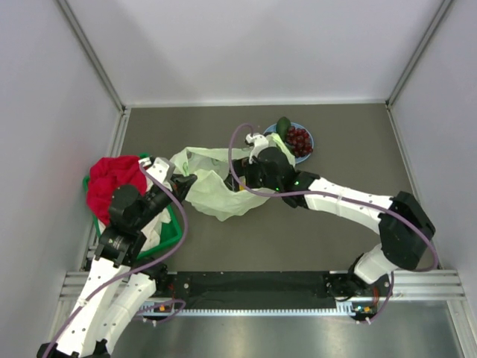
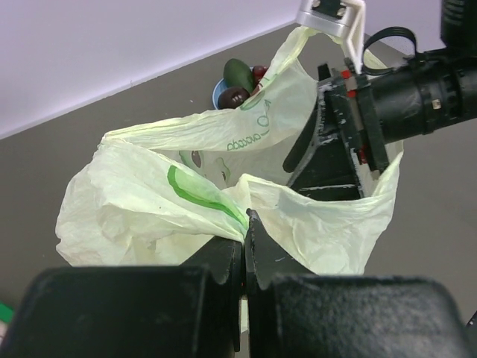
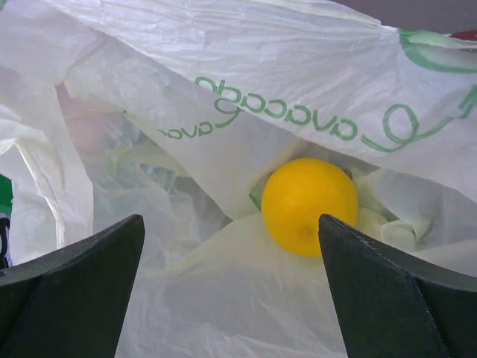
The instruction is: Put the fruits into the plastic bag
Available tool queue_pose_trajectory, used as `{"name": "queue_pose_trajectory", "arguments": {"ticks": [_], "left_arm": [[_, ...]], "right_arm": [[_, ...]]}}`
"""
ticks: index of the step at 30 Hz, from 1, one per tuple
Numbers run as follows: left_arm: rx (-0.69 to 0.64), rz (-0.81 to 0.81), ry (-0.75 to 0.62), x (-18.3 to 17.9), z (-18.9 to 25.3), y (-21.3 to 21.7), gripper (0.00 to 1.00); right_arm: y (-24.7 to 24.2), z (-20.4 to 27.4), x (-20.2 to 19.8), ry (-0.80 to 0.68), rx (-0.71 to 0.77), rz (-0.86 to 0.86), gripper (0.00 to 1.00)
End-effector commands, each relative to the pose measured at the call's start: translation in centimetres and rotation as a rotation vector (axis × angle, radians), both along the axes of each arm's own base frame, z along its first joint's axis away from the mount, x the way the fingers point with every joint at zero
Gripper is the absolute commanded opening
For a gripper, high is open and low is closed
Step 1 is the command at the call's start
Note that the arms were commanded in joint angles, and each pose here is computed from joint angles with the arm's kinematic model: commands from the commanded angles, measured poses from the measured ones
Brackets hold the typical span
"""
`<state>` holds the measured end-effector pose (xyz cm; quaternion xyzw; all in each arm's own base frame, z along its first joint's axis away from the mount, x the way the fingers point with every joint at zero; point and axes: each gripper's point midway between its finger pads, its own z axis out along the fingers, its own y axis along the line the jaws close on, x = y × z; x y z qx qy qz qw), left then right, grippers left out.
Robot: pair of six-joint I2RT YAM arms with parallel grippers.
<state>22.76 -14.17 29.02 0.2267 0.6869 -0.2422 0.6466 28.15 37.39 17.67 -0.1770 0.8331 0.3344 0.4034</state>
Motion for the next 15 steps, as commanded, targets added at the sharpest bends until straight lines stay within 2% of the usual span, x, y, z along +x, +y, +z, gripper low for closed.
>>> {"name": "queue_pose_trajectory", "arguments": {"ticks": [1,6,11,15], "left_arm": [[0.000,0.003,-0.017,0.2,0.4,0.1,0.00],[-0.001,-0.012,-0.017,0.0,0.4,-0.2,0.00],[-0.001,-0.023,-0.017,0.0,0.3,-0.3,0.00],[0.001,-0.009,-0.009,0.2,0.1,-0.2,0.00]], "right_arm": [[0.0,5.4,-0.4,-0.096,0.164,-0.017,0.98],[-1.2,8.0,-0.1,-0.142,0.235,-0.085,0.98],[-1.4,9.0,1.5,-0.152,0.221,-0.165,0.98],[0.0,11.1,0.6,-0.180,0.287,-0.072,0.97]]}}
